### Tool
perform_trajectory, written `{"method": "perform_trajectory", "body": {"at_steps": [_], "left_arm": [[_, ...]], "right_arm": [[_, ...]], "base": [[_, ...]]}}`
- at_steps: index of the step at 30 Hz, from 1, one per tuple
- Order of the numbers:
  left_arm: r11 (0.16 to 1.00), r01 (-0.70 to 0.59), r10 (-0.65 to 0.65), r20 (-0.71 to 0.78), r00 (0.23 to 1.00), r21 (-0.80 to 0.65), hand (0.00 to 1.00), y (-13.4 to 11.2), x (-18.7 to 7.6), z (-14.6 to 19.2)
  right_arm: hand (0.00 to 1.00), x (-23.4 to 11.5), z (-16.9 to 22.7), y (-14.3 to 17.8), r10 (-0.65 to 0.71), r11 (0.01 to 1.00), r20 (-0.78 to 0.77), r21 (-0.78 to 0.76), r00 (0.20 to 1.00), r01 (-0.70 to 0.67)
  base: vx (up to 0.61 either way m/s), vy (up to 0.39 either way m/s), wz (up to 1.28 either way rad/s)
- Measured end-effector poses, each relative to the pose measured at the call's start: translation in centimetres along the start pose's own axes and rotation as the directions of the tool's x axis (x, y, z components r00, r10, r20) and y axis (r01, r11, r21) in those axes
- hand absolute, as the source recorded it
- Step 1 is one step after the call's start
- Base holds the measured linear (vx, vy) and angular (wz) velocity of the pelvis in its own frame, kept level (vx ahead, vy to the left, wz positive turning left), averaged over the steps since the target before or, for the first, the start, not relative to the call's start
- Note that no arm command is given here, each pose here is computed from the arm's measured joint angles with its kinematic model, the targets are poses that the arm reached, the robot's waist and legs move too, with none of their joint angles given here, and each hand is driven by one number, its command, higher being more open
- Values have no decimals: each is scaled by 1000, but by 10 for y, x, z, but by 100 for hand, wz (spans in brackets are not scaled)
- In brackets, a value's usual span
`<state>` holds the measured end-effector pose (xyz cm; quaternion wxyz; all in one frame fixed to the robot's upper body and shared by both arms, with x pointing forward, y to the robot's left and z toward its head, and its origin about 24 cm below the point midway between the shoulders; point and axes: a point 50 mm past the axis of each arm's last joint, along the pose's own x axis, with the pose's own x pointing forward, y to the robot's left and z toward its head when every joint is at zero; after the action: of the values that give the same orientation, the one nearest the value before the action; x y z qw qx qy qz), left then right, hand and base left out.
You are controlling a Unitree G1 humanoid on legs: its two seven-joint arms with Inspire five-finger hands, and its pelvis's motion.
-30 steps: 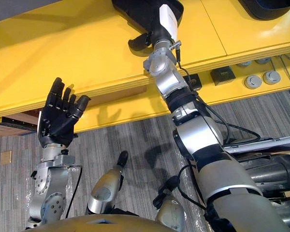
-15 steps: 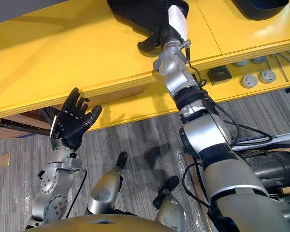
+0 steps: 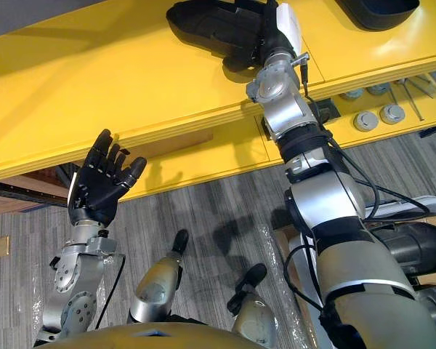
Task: Walk over and take three plastic housings, then place them on the shelf
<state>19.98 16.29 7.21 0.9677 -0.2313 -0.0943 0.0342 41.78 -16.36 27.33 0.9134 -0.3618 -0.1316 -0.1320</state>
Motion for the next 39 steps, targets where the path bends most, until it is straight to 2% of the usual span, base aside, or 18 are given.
{"method": "perform_trajectory", "body": {"at_steps": [4, 8, 14, 18, 22, 28, 32, 39], "left_arm": [[1000, -12, 12, -14, 1000, 6, 100, 4, -4, -2], [1000, 3, -3, 0, 1000, 19, 100, 8, -4, 2], [997, 11, -11, 2, 1000, 76, 100, 23, -9, 9], [994, 47, -46, -4, 999, 102, 100, 26, -9, 12], [990, 75, -75, -5, 997, 120, 100, 26, -8, 14], [986, 115, -116, 2, 993, 125, 100, 25, -7, 16], [981, 134, -136, 3, 991, 142, 100, 26, -6, 19], [983, 136, -137, 4, 991, 121, 100, 27, -6, 19]], "right_arm": [[100, -2, 22, -6, 32, 999, 175, 17, 984, -35], [100, -5, 56, -37, 54, 997, 417, -77, 907, -24], [100, -12, 80, -75, 93, 977, 561, -209, 822, 33], [100, -12, 71, -76, 152, 955, 536, -298, 830, 18], [100, -15, 64, -61, 290, 862, 514, -506, 807, 13], [100, -17, 44, -54, 422, 729, 418, -684, 805, -26], [100, -13, 37, -53, 477, 658, 331, -748, 814, -82], [100, -10, 26, -60, 507, 635, 219, -748, 833, -191]], "base": [[-36, -10, 2], [-15, -15, 6], [-2, -8, 3], [-11, 3, -5], [-15, 11, -20], [-3, 8, -6], [0, 0, 0], [0, 0, 0]]}}
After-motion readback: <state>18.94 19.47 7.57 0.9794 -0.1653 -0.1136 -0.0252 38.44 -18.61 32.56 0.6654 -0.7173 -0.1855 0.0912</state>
